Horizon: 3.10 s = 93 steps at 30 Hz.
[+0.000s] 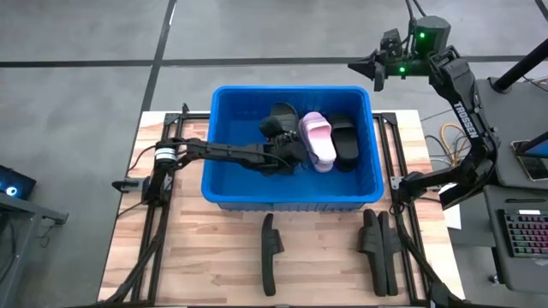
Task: Pick and place slides into bin
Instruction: Put the black slide into the blue bin
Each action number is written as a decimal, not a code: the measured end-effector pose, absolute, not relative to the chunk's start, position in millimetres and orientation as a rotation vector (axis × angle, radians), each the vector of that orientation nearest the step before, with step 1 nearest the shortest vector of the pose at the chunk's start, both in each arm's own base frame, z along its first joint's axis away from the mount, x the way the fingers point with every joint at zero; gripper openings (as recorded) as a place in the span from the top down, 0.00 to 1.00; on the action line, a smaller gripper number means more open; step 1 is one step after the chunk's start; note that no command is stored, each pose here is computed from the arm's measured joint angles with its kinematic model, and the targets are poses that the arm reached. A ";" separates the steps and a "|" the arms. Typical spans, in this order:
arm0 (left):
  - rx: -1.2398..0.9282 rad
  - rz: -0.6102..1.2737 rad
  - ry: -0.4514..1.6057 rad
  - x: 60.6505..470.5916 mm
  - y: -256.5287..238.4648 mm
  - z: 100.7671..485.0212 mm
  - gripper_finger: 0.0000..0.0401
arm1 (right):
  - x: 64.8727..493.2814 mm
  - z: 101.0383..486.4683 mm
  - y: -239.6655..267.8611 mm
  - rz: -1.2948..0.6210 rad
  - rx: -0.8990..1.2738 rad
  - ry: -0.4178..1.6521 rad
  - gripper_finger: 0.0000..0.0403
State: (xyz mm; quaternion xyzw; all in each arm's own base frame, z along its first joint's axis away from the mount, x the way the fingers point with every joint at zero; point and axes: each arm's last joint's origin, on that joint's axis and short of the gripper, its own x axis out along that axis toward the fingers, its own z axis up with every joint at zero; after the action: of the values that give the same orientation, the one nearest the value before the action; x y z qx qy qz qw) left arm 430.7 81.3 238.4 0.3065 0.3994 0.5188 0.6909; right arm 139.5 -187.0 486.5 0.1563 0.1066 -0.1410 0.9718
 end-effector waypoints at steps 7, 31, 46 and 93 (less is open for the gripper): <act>0.476 1.054 0.931 420.8 90.4 225.6 1.00 | 139.5 486.4 -187.1 -0.285 0.314 0.215 0.94; 0.288 1.006 0.879 418.3 139.5 221.5 1.00 | 139.6 486.4 -187.2 -0.282 0.290 0.218 0.94; 0.208 0.913 0.870 426.8 143.9 198.0 0.71 | 139.6 486.4 -187.2 -0.282 0.289 0.219 0.94; -0.434 0.381 0.566 405.8 155.6 308.9 0.26 | 139.2 486.6 -186.8 -0.281 0.289 0.218 0.94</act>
State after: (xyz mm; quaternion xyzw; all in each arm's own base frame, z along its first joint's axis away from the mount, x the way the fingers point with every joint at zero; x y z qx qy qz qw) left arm 405.8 155.6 308.9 -0.2111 0.2755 0.1852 0.9194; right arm 139.2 -186.8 486.6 0.1431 0.1083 -0.1394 0.9738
